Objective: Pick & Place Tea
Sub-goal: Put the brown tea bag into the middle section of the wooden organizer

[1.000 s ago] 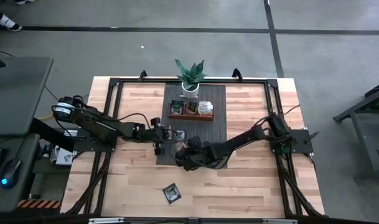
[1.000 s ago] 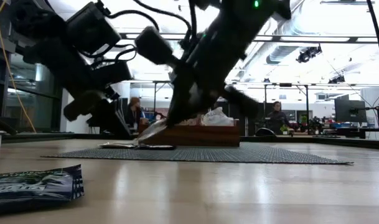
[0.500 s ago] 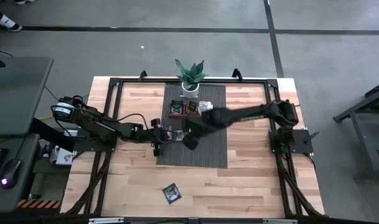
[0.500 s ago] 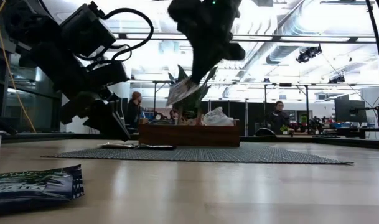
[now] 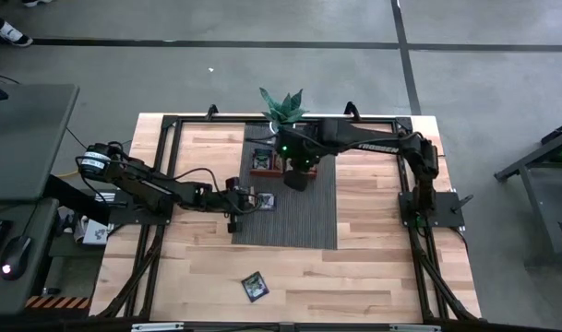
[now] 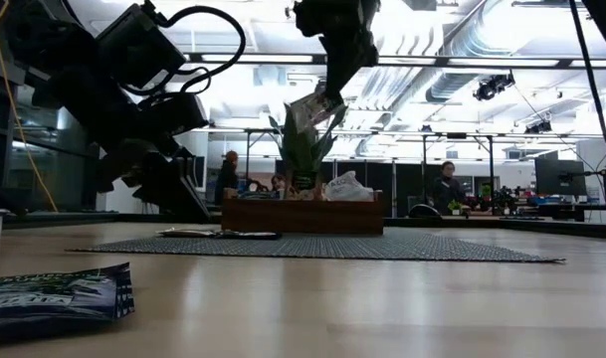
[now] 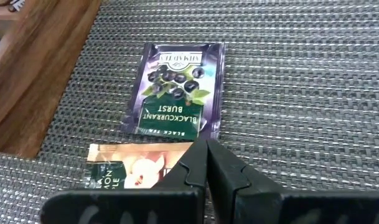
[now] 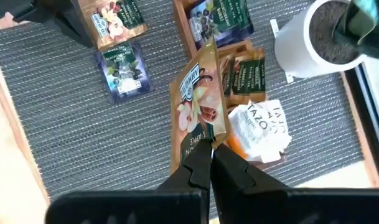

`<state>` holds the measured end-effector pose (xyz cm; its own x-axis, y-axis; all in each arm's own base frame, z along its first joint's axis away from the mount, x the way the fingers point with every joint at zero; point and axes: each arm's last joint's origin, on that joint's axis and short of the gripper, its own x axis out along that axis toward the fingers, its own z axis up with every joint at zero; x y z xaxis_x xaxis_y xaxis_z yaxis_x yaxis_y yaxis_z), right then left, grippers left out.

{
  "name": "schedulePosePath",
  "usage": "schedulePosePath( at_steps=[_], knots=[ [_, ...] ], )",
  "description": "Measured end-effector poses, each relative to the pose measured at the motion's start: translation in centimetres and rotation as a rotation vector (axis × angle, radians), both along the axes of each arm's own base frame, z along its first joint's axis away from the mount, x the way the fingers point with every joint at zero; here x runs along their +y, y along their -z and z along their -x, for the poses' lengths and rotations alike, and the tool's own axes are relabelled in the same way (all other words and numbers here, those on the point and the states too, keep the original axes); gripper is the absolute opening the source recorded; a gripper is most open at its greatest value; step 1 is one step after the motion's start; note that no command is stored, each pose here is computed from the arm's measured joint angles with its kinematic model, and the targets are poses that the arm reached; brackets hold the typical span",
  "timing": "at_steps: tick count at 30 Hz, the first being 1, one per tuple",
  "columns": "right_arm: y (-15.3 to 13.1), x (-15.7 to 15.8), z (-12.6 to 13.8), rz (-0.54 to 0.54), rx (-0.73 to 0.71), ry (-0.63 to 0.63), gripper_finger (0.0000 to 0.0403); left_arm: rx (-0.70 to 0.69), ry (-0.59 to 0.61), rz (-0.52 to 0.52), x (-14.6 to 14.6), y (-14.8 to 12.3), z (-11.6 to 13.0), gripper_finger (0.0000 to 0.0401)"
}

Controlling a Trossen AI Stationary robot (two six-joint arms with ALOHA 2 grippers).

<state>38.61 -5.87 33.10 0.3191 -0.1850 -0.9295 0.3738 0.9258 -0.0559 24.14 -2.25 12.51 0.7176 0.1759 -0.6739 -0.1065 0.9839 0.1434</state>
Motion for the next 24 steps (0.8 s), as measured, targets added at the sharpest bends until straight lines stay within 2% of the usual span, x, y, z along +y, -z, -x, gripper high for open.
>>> schedulePosePath(
  at_steps=[3,10,13,24],
  knots=[
    [0.3,-0.6,0.1,0.005,0.022,-0.020,0.0000,-0.003,0.000,0.001,0.0,0.0,0.0,0.0001],
    [3.7,-2.1,-1.0,-0.006,0.180,-0.100,0.0000,-0.007,0.001,0.002,0.0,-0.1,-0.1,0.0001],
    [4.3,-2.6,-1.7,0.013,0.201,-0.139,0.0000,-0.008,0.002,0.003,0.0,-0.1,-0.1,0.0001],
    [2.8,-3.3,-3.5,0.205,0.225,-0.316,0.0000,-0.009,0.004,0.010,0.0,-0.1,-0.1,0.0001]
  ],
)
